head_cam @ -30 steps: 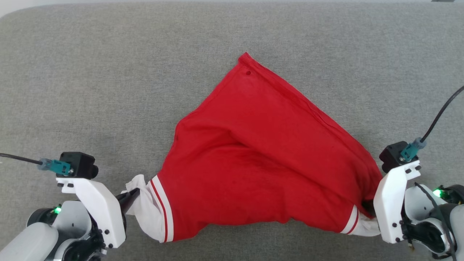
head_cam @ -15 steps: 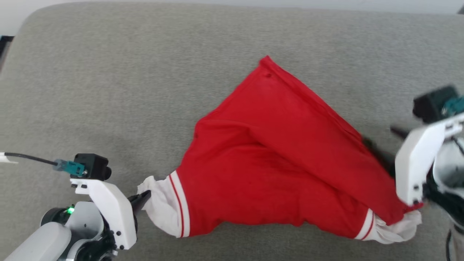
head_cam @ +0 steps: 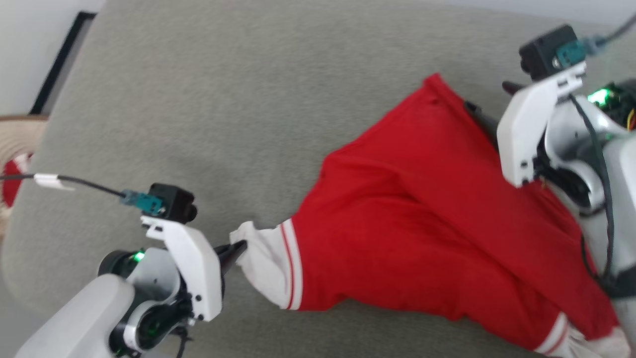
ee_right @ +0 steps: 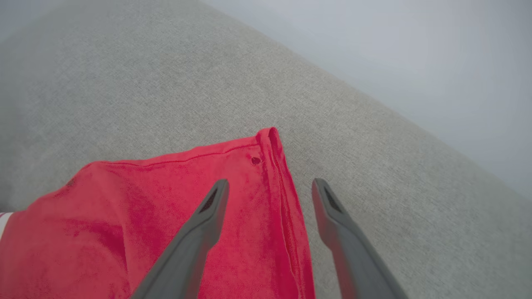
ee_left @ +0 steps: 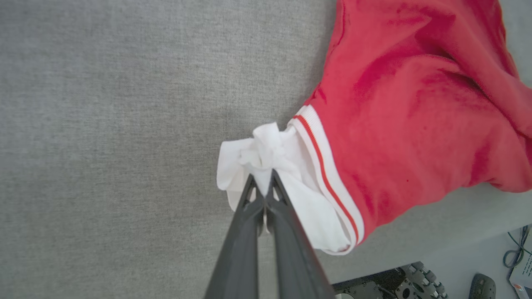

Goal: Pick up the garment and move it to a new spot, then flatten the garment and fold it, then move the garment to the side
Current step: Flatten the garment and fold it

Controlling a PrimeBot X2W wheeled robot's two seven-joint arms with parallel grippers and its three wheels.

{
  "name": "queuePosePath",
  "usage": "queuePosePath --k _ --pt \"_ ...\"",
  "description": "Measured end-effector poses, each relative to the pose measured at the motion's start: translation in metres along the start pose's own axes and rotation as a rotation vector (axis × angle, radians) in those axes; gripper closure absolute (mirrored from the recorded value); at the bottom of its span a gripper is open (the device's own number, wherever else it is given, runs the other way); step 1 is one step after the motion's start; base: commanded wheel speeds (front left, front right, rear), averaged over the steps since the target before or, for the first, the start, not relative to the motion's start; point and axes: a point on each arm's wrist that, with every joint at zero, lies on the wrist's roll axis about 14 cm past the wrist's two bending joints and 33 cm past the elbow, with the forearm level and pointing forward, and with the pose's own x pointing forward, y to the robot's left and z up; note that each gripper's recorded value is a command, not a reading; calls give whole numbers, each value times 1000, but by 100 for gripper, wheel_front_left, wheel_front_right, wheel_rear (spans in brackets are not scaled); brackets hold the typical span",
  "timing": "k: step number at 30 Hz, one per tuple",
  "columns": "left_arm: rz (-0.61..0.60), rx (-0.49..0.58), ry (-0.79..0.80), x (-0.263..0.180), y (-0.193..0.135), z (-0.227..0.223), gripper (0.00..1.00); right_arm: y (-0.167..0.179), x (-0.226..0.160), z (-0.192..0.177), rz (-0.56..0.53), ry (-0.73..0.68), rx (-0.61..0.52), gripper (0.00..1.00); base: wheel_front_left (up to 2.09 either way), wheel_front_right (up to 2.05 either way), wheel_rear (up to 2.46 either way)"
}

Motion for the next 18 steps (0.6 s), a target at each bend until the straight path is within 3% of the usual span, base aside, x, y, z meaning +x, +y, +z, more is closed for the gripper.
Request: queuePosePath --k 10,18 --pt "24 -26 0 1 11 -2 100 4 77 -28 53 226 -45 0 0 0 0" --pt "48 -51 17 6 22 -8 100 10 105 -71 88 447 -57 0 0 0 0"
